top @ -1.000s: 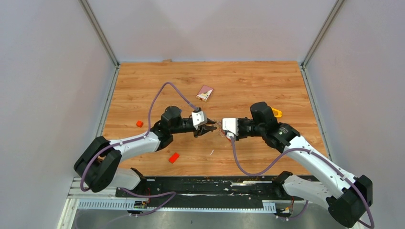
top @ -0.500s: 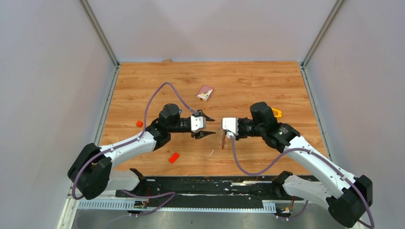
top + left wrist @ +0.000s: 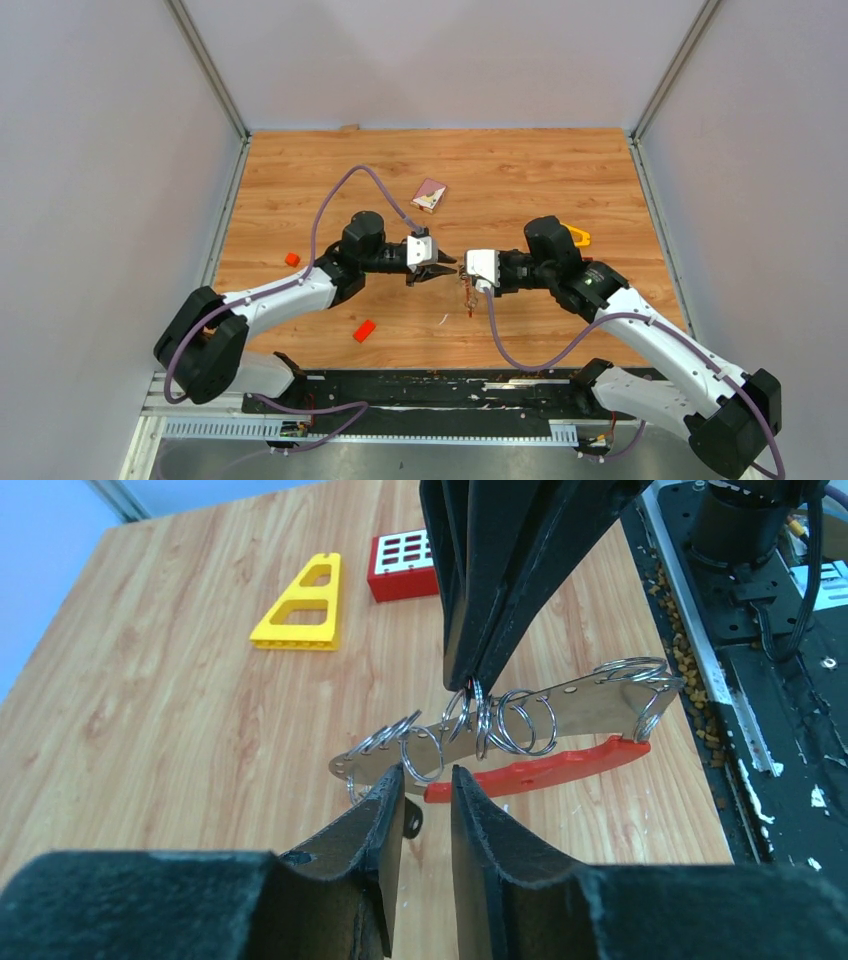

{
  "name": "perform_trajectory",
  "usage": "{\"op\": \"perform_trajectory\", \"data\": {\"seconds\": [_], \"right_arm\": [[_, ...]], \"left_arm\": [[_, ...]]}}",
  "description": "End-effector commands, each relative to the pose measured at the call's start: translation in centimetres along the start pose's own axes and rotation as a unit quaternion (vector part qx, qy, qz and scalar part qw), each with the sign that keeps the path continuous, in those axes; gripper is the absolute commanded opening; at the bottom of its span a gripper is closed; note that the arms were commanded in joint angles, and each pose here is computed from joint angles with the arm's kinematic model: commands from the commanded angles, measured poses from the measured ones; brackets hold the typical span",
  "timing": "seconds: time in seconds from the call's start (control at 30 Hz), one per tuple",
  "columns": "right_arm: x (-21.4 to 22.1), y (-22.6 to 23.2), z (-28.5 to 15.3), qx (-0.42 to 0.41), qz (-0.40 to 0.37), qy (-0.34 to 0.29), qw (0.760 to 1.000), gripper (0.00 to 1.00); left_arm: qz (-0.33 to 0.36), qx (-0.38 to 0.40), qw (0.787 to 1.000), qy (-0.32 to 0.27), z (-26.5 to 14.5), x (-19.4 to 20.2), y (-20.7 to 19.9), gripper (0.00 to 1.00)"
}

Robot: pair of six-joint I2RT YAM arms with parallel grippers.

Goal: Put the keys on the keyring

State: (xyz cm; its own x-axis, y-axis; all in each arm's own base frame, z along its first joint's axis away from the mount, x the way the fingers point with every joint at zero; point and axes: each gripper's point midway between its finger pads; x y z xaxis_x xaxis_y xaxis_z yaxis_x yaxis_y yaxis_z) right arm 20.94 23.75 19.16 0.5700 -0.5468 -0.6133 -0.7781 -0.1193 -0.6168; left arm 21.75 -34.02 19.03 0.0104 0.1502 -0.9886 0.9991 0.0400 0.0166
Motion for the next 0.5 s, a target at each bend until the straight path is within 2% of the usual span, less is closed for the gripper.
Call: {"op": "perform_trajectory", "data": {"seconds": [0.0, 0.47], "right_arm": [[-1.6, -1.1, -0.3, 0.021, -0.014, -0.029, 0.999, 0.00], [-1.2, -1.0, -0.1, 0.022, -0.011, -0.023, 0.999, 0.00]], "left_arm": [[-0.005, 0.018, 1.000, -0.020, 0.8, -1.5, -0.3, 0.31], [-0.034, 0.053, 0.998, -0.017, 1.0, -0.9, -1.7, 0.36]]}}
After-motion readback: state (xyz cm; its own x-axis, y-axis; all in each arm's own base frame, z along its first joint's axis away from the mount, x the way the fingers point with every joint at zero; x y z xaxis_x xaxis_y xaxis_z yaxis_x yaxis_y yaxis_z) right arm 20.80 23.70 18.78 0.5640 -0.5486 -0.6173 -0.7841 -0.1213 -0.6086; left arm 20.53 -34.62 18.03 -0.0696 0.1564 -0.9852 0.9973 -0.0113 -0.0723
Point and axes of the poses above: each gripper's point midway between its finger pads, its own z axis out along the fingers, its own y axis along the line the jaws close on, x = y × z, and after that the axes turned 13 degrees about -z, right-handed
